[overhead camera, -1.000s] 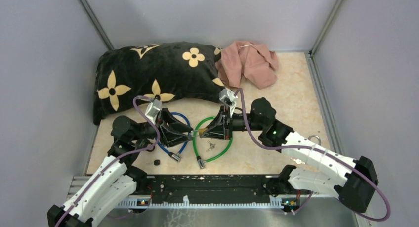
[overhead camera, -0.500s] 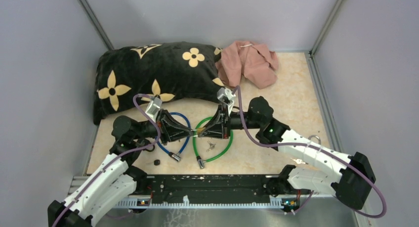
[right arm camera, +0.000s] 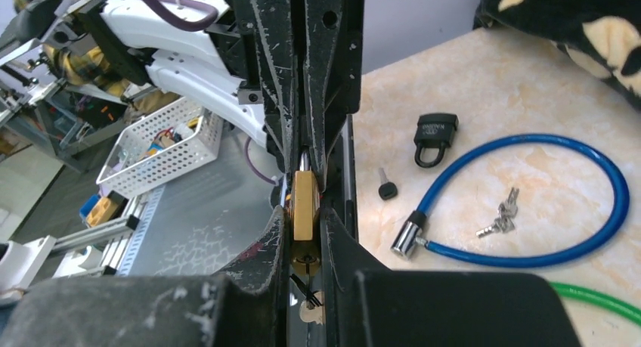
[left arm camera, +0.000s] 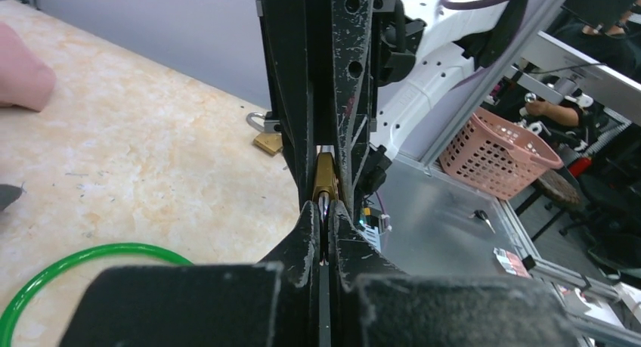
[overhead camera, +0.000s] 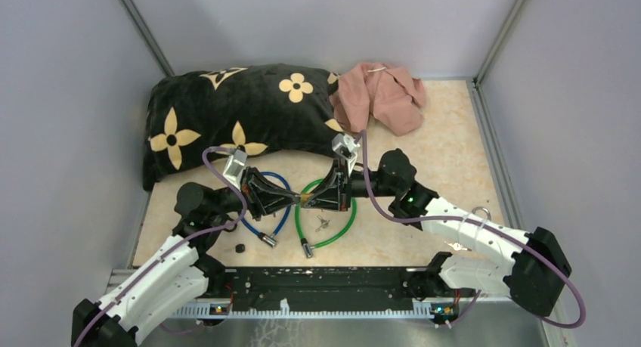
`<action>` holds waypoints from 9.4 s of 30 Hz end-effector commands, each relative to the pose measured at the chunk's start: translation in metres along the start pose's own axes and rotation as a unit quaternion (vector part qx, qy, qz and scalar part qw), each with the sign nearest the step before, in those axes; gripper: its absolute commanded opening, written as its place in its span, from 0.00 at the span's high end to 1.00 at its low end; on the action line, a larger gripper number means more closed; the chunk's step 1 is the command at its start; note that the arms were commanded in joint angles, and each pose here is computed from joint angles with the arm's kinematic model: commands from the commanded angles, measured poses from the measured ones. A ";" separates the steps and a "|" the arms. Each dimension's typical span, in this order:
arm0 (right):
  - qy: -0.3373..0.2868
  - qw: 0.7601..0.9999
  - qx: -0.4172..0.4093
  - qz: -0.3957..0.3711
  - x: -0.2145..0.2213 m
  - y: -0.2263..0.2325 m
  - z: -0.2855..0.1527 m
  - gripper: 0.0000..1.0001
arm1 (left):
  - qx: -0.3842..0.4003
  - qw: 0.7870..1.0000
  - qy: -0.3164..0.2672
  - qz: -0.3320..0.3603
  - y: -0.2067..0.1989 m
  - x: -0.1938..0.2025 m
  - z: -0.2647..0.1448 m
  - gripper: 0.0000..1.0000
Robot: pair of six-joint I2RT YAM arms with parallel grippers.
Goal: Lock with the key
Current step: Lock the lock, then place the key at the center of the board, then place the lock at the center of the board, then move the lock to the center of the board, then pick up the lock from the center of the board, then lock the lock.
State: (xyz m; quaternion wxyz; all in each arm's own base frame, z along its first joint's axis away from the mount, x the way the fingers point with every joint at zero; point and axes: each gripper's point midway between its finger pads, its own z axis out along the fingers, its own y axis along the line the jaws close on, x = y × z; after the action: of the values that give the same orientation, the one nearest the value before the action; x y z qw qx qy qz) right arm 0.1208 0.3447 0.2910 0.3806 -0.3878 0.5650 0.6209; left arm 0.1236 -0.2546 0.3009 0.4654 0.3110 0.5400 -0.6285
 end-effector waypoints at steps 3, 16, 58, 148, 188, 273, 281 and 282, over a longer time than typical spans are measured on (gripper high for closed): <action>-0.040 0.997 0.041 -0.044 -0.033 0.001 0.005 0.95 | -0.036 0.999 0.023 -0.024 0.019 0.026 -0.002 1.00; 0.084 0.989 0.118 -0.040 0.023 -0.007 -0.058 0.26 | -0.061 0.997 0.031 0.023 0.029 0.022 -0.022 1.00; 0.100 0.827 0.511 0.214 0.120 -0.113 -0.169 1.00 | -0.177 0.978 0.074 -0.088 0.080 0.049 -0.043 1.00; -0.168 0.216 0.854 0.443 0.217 -0.148 -0.479 0.71 | -0.174 0.970 0.149 0.086 0.072 0.085 -0.012 0.02; 0.110 0.506 0.810 0.275 0.120 -0.199 -0.361 0.15 | -0.097 0.969 0.156 0.162 0.078 0.095 0.005 0.05; -0.082 0.973 0.191 -0.101 -0.025 -0.026 -0.145 0.02 | 0.008 0.983 0.137 0.119 0.024 -0.004 0.086 1.00; -0.117 0.986 0.042 -0.112 -0.052 0.019 -0.111 0.08 | 0.065 0.991 0.030 0.117 -0.025 -0.041 0.056 1.00; -0.111 0.987 0.038 -0.111 -0.050 0.019 -0.105 0.09 | 0.064 0.990 0.026 0.120 -0.025 -0.041 0.053 1.00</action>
State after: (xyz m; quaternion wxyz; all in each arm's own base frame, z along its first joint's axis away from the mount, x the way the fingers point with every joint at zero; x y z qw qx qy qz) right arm 0.1592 0.2206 0.3102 0.5218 -0.3013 0.5704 0.5582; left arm 0.1446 -0.3073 0.3148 0.4711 0.4204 0.5482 -0.5485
